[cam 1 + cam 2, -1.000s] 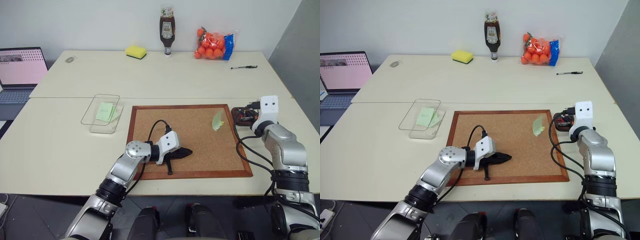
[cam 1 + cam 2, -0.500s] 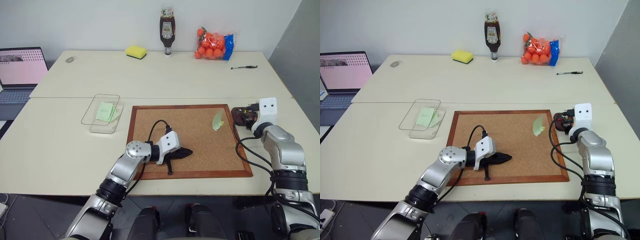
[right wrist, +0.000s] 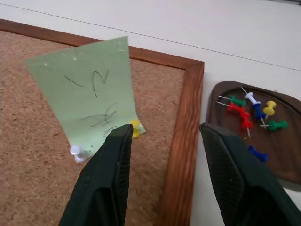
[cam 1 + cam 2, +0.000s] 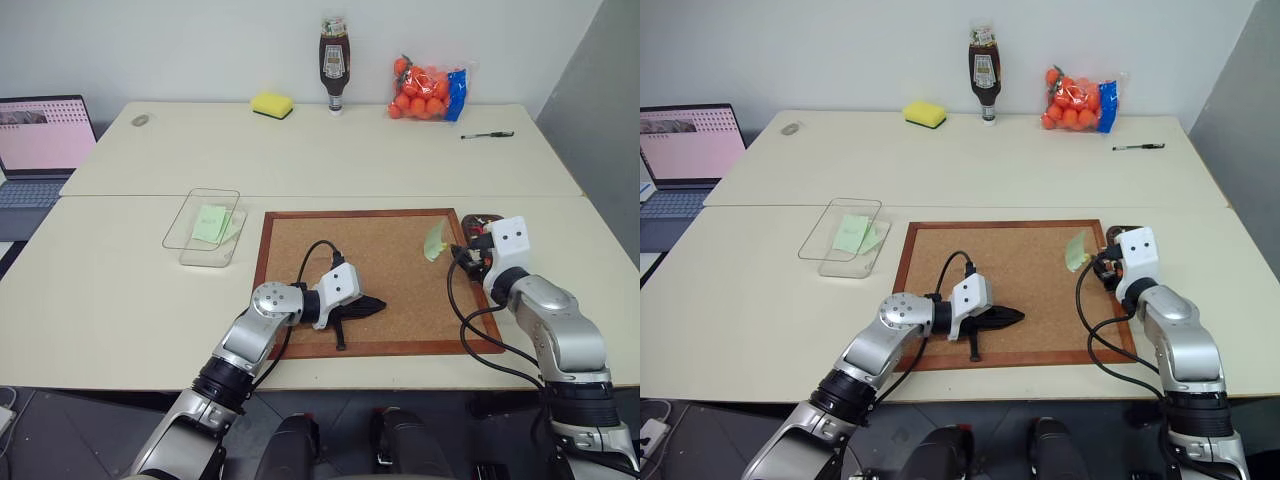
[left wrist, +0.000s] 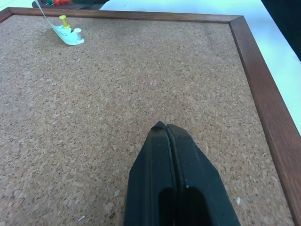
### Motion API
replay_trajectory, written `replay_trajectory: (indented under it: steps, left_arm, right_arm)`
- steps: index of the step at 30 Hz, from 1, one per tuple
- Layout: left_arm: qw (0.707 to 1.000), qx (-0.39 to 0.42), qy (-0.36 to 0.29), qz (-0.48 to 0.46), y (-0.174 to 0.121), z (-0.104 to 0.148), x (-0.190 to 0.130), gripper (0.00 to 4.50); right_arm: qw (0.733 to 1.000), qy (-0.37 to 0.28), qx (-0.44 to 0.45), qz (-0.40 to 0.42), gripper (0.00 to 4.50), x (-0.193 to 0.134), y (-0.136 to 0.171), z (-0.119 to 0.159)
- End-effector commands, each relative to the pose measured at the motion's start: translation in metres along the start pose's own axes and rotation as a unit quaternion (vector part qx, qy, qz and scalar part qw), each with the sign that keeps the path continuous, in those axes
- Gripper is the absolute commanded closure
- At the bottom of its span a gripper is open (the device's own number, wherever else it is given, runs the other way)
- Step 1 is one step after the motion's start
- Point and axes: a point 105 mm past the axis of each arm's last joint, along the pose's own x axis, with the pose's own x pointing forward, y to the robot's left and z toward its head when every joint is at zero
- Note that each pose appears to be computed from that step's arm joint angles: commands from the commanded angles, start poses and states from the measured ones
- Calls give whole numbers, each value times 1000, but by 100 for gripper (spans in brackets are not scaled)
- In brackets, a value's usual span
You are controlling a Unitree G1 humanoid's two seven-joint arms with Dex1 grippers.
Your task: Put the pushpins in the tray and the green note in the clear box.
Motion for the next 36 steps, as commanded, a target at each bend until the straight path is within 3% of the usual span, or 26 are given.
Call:
replay_trajectory:
  steps: [1, 12, 13, 24, 36]
  left_arm:
    - [1000, 5, 5, -12, -4, -1, 3, 450]
    - [1000, 4, 4, -10, -4, -1, 4, 450]
    - [1000, 4, 4, -10, -4, -1, 4, 450]
    - [1000, 4, 4, -9, -4, 0, 4, 450]
    - [1000, 3, 6, -11, -6, -1, 5, 450]
  right_arm:
    - [1000, -24, -13, 1, 212, 6, 3, 12]
    - [1000, -21, -19, 1, 212, 21, 1, 10]
    - [1000, -19, -18, 2, 247, 22, 2, 9]
    - [1000, -22, 2, 9, 444, 21, 5, 12]
    - [998, -60, 28, 0, 444, 12, 3, 38]
